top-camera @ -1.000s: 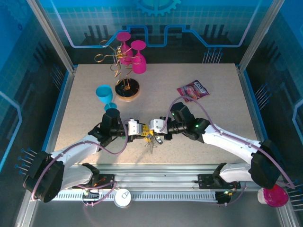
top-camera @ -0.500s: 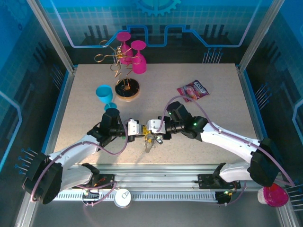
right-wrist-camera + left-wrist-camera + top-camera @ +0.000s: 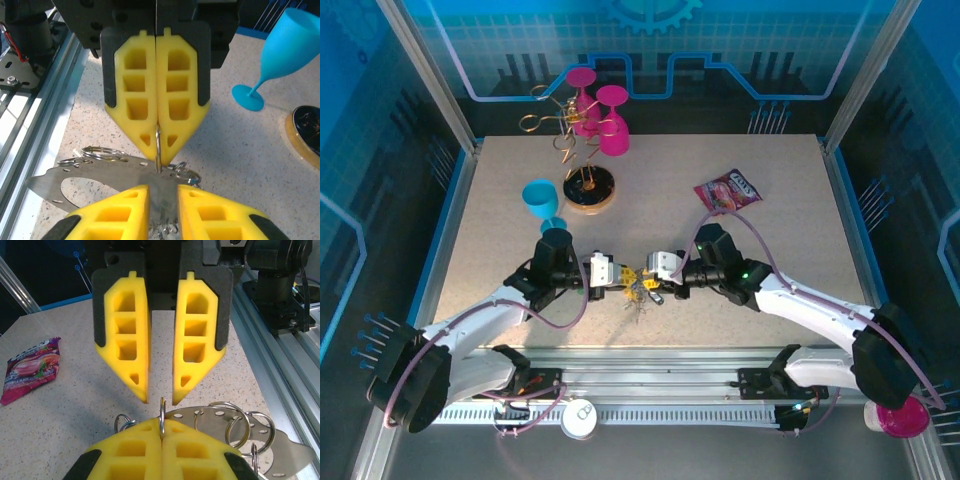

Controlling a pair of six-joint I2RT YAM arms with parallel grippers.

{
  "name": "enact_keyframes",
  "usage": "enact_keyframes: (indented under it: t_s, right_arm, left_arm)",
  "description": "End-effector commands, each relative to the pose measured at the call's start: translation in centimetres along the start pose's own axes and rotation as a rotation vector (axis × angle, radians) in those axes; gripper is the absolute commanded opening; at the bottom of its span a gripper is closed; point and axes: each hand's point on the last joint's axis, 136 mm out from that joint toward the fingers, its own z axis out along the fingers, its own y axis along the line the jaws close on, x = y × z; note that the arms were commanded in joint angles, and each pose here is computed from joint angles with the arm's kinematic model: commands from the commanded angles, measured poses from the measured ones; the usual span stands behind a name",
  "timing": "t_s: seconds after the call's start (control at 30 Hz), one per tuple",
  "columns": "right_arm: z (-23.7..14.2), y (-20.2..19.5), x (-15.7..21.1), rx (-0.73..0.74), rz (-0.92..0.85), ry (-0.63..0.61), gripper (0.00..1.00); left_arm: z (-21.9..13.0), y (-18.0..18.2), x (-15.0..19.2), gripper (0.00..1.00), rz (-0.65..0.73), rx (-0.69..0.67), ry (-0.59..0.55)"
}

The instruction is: Put the keys on the keyring

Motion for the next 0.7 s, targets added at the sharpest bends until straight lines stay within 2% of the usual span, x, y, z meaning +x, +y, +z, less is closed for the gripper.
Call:
enact_keyframes:
  t_s: [0.0,0.5,0.67]
  right_arm:
    - [0.0,-0.2,-1.5,-0.007,-0.01,-0.07,0.21]
    - [0.5,-0.4,-2.6,-0.012,-0.029,-0.098,0.14]
    - [0.6,-0.4,-2.6,-0.013,-0.031,-0.096,0.0]
  left_arm:
    - [-0.2,-0.2,-2.0,0.0,0.046,0.02,-0.07]
    - [-0.2,-0.2,-2.2,0.0,0.034,0.028,-0.082]
    - [-0.2,-0.2,-2.2,0.0,0.034,0.025,-0.079]
